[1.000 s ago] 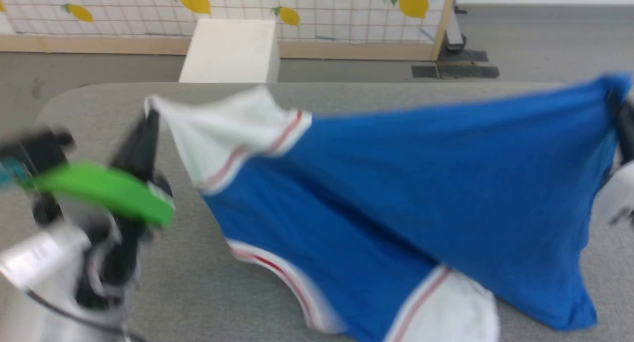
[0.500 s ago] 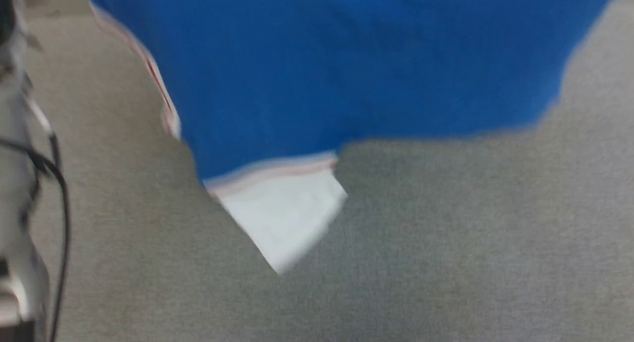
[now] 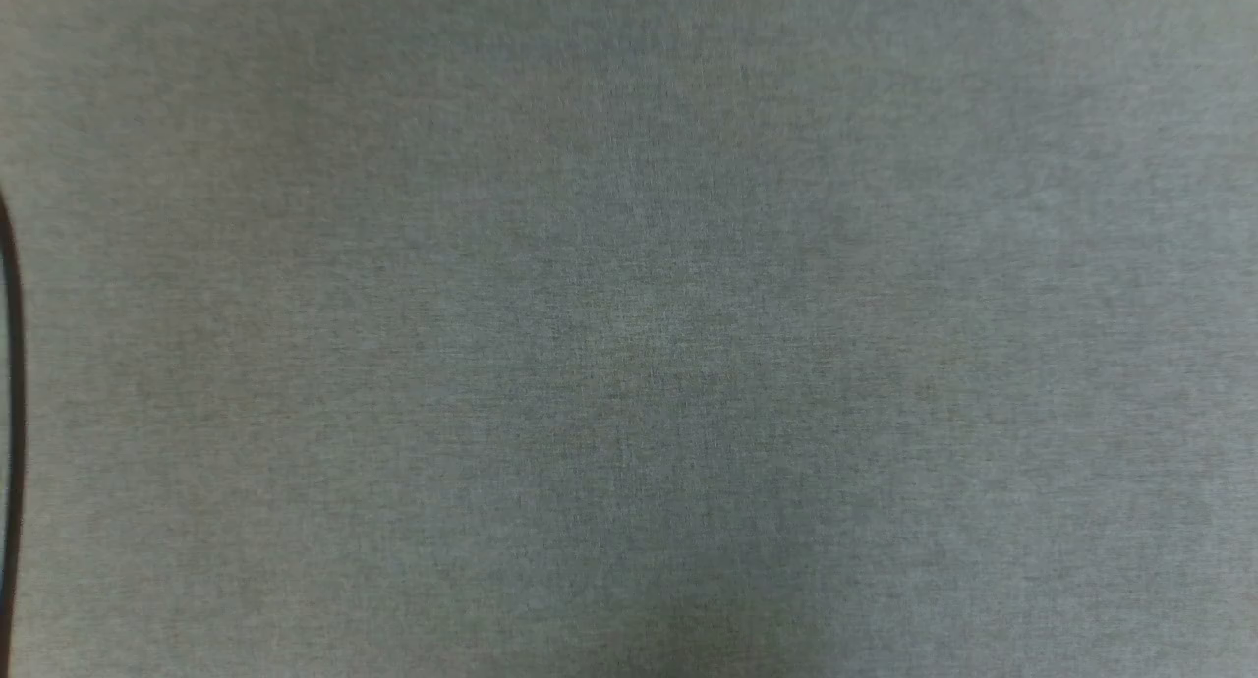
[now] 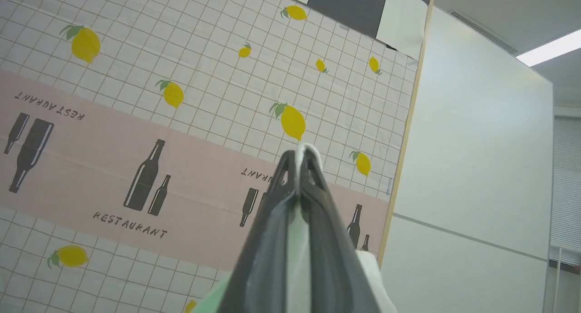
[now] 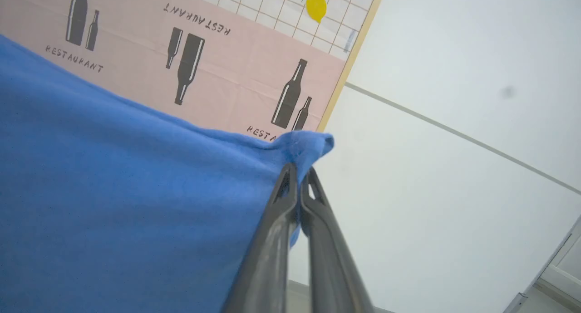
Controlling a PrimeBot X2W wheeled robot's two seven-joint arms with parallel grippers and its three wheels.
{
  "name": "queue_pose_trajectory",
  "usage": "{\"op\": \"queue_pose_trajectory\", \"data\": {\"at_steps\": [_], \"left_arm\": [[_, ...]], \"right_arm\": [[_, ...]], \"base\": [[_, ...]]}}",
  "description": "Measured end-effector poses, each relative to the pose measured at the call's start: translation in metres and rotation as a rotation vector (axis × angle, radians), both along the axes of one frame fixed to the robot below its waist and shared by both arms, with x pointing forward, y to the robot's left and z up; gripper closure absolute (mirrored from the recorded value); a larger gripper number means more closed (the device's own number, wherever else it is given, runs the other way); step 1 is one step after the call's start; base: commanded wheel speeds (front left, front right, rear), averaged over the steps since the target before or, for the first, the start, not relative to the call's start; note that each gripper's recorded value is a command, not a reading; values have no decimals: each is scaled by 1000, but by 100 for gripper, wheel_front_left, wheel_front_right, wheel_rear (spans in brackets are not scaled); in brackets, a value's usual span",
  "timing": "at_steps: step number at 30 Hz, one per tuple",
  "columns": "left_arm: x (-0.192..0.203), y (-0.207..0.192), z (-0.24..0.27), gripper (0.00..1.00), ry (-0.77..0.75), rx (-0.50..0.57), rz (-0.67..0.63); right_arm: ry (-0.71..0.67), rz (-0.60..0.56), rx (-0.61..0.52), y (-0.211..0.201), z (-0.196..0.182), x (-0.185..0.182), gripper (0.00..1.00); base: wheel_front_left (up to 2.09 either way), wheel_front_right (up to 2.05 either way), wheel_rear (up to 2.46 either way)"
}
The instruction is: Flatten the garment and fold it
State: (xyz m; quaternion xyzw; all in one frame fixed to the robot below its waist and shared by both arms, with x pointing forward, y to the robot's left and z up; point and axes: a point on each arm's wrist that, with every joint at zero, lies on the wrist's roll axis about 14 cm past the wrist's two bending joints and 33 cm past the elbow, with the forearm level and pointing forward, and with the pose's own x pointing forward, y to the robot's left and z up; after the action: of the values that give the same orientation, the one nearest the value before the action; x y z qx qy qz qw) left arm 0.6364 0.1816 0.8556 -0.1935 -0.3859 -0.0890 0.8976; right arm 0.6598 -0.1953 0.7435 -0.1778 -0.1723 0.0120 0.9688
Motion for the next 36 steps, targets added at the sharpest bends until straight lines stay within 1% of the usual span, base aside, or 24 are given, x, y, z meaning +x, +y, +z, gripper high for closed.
{"op": "queue_pose_trajectory", "data": {"at_steps": [3, 6, 9, 11, 13, 15, 17, 20, 22, 26, 29, 32, 36], "left_arm": [[18, -1, -26, 100, 45, 8, -22], [34, -3, -80, 100, 178, 65, -38], [37, -3, -145, 100, 339, 139, -55], [29, 2, -192, 100, 463, 163, -68], [13, 7, -232, 100, 575, 187, -75], [-14, 11, -273, 100, 697, 226, -96], [-45, 16, -304, 100, 796, 233, -118], [-96, 27, -336, 100, 922, 165, -132], [-136, 30, -357, 100, 1014, 108, -152], [-215, 29, -395, 100, 1204, 57, -185], [-272, 23, -418, 100, 1332, -2, -205], [-309, 22, -431, 100, 1406, -33, -196], [-336, 20, -437, 100, 1447, -103, -181]], "right_arm": [[34, 26, 15, 6, -32, 11, 100], [145, 57, 45, 10, -89, 12, 100], [274, 82, 84, 13, -146, 0, 100], [363, 95, 121, 15, -182, -17, 100], [432, 103, 167, 16, -209, -35, 100], [510, 115, 216, 19, -235, -58, 100], [563, 121, 260, 21, -251, -80, 100], [623, 117, 314, 20, -266, -112, 100], [664, 110, 329, 18, -275, -134, 100], [724, 99, 336, 16, -287, -173, 100], [759, 69, 328, 8, -292, -199, 100], [806, 48, 321, 5, -299, -220, 100], [881, 26, 302, 4, -312, -247, 100]], "base": [[0, 0, 0], [0, 0, 0], [0, 0, 0], [0, 0, 0], [0, 0, 0], [0, 0, 0], [0, 0, 0], [0, 0, 0], [0, 0, 0], [0, 0, 0], [0, 0, 0], [0, 0, 0], [0, 0, 0]]}}
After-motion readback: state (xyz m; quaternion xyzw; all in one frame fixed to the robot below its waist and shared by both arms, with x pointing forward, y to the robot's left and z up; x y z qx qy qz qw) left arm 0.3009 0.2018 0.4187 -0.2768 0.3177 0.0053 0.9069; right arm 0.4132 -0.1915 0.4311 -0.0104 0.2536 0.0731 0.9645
